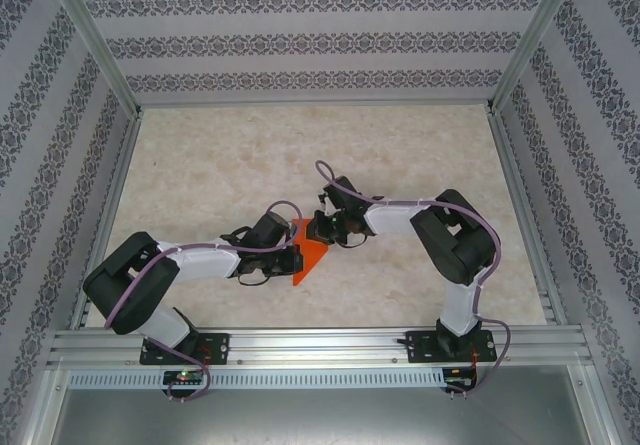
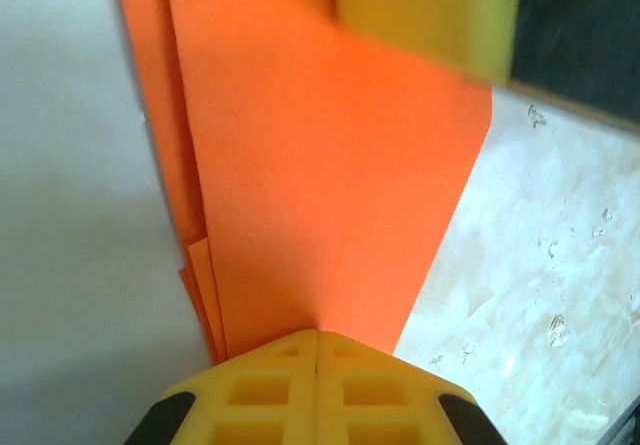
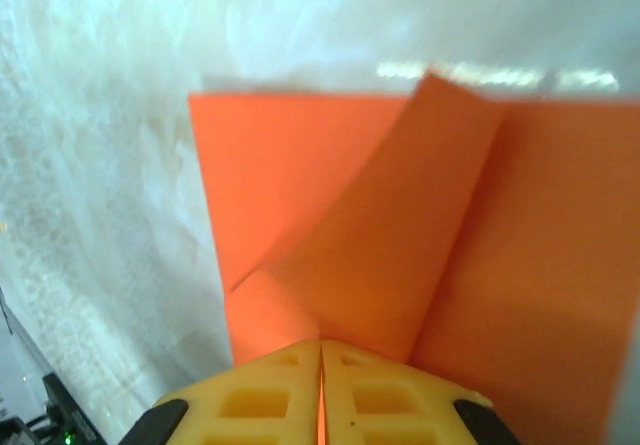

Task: Fold a paper plane with a square sheet of paper (pick it up from the middle)
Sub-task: Fourth fold the wing at the center of the table.

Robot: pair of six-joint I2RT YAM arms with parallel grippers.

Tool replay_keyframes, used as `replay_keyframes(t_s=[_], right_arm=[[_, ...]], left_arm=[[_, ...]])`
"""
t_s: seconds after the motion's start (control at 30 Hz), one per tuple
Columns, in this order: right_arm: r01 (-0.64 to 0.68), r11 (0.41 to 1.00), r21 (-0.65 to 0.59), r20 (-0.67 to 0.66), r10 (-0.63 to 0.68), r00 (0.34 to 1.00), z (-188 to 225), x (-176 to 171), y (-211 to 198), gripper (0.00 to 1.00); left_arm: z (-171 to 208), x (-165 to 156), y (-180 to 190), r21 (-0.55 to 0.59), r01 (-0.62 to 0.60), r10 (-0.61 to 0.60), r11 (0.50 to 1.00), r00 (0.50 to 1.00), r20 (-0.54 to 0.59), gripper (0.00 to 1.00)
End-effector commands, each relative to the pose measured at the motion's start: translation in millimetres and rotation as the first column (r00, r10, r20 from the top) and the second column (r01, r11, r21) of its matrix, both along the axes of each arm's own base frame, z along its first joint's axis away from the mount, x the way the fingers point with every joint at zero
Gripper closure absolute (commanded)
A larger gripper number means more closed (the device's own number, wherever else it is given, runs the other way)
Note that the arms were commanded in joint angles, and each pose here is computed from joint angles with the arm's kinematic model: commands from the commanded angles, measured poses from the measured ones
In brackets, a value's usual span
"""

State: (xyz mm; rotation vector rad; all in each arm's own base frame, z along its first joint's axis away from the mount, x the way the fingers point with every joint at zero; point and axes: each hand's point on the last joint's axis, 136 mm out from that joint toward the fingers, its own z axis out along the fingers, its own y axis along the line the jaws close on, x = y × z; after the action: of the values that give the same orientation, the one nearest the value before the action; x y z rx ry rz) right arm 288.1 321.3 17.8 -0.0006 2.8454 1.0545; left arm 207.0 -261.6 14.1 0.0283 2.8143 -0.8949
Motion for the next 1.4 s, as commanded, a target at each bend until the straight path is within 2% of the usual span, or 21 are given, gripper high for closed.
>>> replay_keyframes(t_s=[0.0,0.37,0.7,0.9,1.0,1.27,1.37], right_arm=[[0.042,0.996,-0.073,0.041,-0.039,0.998,-9,26,-16,0.9],[0.112,0.99,-0.082,0.031,-0.11,0.993,-25,65,-45,0.89],[0.125,0.992,-0.023,0.08,-0.123,0.989,12,83,-59,0.88],[0.095,0.995,0.04,0.133,-0.1,0.986,50,60,-47,0.86],[0.05,0.995,0.088,0.14,-0.062,0.988,61,40,-27,0.86],[-0.012,0.991,0.131,0.064,0.004,0.998,33,3,20,0.86],[-0.018,0.995,0.098,0.025,0.016,1.0,10,-8,23,0.87]], left_arm=[[-53,-52,58,0.25,0.04,0.002,0.968,0.986,-0.166,1.0],[-60,-62,71,0.276,0.041,0.007,0.96,0.985,-0.173,1.0],[-57,-62,66,0.265,0.106,-0.063,0.958,0.984,-0.167,1.0],[-53,-61,63,0.259,0.143,-0.105,0.955,0.982,-0.156,1.0],[-52,-59,62,0.263,0.149,-0.112,0.953,0.982,-0.152,1.0],[-51,-58,62,0.27,0.154,-0.116,0.95,0.982,-0.151,1.0],[-50,-58,62,0.272,0.155,-0.116,0.95,0.981,-0.153,1.0]])
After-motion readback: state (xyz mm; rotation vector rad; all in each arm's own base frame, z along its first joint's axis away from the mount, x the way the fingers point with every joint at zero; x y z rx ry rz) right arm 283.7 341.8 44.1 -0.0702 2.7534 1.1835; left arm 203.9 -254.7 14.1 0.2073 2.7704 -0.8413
